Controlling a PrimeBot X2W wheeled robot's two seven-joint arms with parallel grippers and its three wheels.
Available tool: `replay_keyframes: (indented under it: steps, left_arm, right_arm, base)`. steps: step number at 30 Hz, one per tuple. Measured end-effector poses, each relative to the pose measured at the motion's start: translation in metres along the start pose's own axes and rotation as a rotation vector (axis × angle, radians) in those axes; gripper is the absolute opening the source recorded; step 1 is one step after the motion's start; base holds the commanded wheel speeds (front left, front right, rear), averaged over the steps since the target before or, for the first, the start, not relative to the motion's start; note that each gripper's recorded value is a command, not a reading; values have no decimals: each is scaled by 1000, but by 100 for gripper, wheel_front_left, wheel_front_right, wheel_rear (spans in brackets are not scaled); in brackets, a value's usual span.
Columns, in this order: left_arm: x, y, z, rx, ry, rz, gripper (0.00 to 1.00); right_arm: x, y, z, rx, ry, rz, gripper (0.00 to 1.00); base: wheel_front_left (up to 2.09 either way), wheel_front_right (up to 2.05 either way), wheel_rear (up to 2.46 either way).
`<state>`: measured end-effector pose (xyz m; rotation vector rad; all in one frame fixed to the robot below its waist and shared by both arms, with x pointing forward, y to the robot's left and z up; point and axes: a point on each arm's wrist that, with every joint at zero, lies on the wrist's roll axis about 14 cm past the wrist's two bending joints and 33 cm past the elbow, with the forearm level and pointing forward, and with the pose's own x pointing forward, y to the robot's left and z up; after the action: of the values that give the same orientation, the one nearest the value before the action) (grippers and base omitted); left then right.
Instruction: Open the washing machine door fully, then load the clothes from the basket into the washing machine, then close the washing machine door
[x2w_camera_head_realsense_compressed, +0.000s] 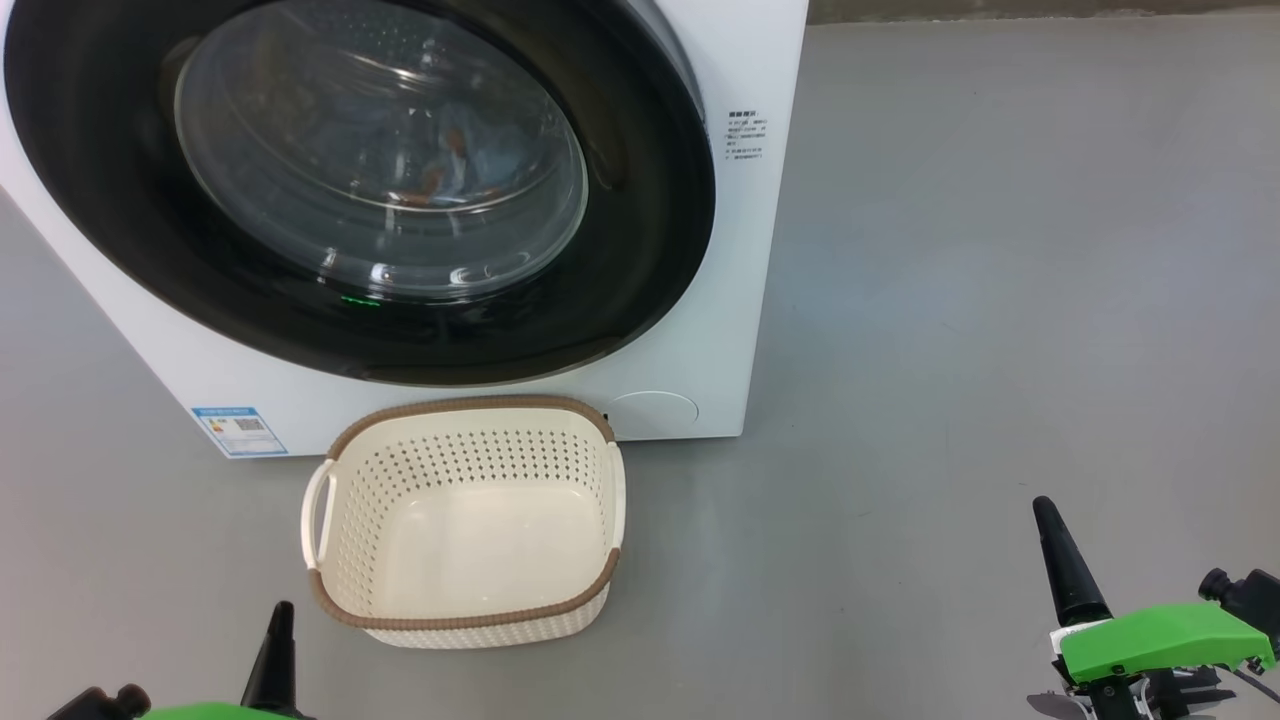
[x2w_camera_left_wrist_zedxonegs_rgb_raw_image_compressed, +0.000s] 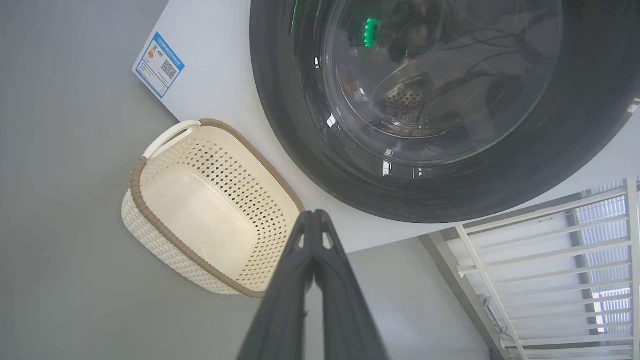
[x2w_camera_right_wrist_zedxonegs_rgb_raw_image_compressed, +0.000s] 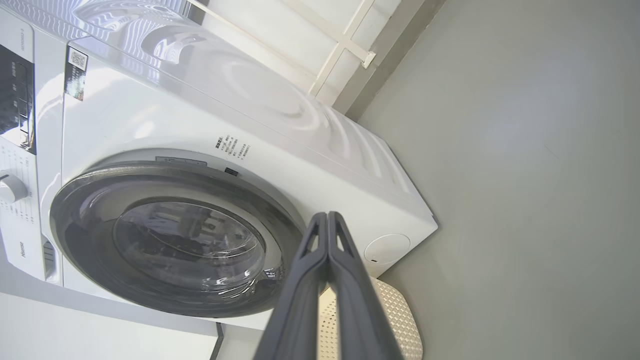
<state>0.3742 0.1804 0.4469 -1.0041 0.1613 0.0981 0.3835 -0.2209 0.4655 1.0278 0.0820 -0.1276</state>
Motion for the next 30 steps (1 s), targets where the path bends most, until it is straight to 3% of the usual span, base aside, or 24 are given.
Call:
replay_keyframes:
  steps: [30]
  left_arm:
    - [-2, -13, 10, -349, 4, -45, 0]
  right_arm:
    - [-3, 15, -2, 325, 14, 39, 0]
  base:
    - [0, 0, 0]
